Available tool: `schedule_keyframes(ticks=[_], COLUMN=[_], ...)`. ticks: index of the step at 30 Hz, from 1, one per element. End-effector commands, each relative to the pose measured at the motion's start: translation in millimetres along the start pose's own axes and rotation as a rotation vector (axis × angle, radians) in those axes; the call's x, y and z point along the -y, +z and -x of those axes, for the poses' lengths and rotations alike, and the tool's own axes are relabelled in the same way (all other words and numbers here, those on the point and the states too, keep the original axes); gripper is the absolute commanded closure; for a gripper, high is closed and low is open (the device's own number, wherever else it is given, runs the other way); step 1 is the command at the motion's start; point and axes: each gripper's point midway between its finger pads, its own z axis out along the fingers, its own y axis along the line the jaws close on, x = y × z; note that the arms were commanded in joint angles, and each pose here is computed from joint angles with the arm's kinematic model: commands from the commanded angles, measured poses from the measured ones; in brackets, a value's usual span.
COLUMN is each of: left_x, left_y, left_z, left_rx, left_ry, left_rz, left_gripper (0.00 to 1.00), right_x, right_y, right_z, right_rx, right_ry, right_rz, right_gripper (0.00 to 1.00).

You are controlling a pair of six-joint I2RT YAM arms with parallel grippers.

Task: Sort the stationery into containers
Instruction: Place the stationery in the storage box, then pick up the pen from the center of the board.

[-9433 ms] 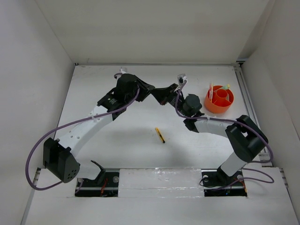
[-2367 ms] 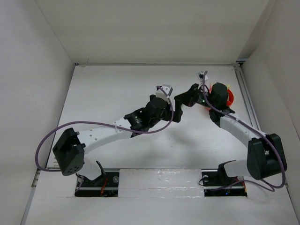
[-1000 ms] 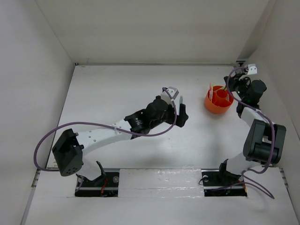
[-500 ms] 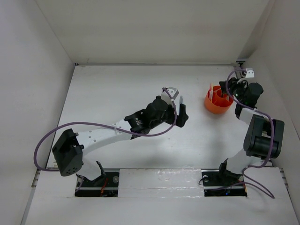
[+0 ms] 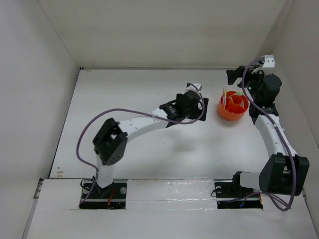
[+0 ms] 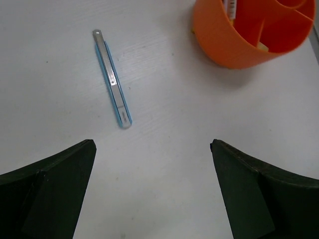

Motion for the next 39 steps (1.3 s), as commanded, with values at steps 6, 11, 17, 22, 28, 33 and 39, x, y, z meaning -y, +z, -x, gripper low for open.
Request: schedule_keyframes(ticks=[6, 11, 17, 22, 28, 33, 39], left_x=[-23, -49, -77, -78, -80, -87, -54], left_y=[70, 92, 116, 124, 127, 118, 62], left_z=[-26, -34, -69, -85, -100, -100, -12], left_rx=[-0.216, -0.258, -0.317, -0.367, -0.422, -0.421, -0.14], left_ry=[0.005, -0.053, -0.042, -0.039, -0.006, 0.025, 0.033], left_rz=[0.246, 0.332, 0.397, 0.393, 0.377, 0.357, 0.187], left_gripper=[0.02, 0.07, 0.12, 0.45, 0.92, 1.0, 1.0], right_x=[-31, -50, -65, -69, -77, -93, -97], right_y=[-33, -46, -53, -60, -60, -50, -41], right_z=[39, 39, 45, 50, 50, 29, -4], right_rx=[-0.056, -0.049, -0.036, -0.02, -0.023, -0.097, -0.164], right_ry=[0.091, 0.109, 0.103, 0.099, 0.115, 0.139, 0.188], right_rz=[-0.086, -0.026, 0.018, 0.033, 0.075, 0.208, 0.271], right_gripper=[0.0, 0.0, 0.0, 0.0, 0.0, 0.0, 0.0])
